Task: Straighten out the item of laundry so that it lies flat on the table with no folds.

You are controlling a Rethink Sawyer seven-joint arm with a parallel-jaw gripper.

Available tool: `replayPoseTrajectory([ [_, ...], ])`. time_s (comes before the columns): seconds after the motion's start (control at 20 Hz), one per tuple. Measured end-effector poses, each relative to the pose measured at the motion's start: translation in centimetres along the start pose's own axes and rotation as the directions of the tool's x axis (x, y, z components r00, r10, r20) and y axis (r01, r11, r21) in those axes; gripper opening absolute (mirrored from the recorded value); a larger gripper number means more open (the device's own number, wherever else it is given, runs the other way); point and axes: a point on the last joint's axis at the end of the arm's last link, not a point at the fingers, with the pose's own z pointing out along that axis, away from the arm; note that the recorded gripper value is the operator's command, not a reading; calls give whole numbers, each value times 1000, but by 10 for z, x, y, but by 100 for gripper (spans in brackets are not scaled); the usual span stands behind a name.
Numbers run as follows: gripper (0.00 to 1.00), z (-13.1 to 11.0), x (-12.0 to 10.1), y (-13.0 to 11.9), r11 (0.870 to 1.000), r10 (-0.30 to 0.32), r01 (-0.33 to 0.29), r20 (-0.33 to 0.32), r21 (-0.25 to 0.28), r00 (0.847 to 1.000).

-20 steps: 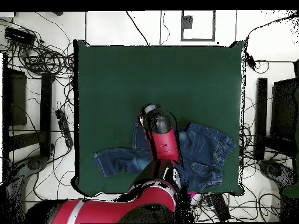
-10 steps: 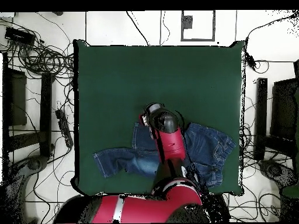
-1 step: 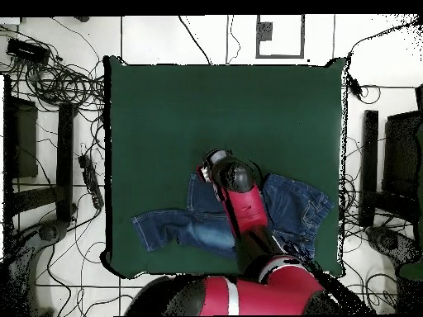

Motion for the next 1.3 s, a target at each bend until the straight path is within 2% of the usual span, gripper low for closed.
replayPoseTrajectory([
  [0.1,100,0,-3,-6,1000,-19,19,7,7,1000],
  [0.35,100,9,-12,-44,995,-81,79,33,65,996],
  [0.85,100,20,-21,-89,982,-152,144,56,126,987],
  [1.1,100,23,-21,-94,967,-242,235,66,94,968],
  [1.2,100,23,-21,-96,958,-278,272,69,84,958],
  [1.3,100,24,-22,-96,944,-326,320,74,77,943],
])
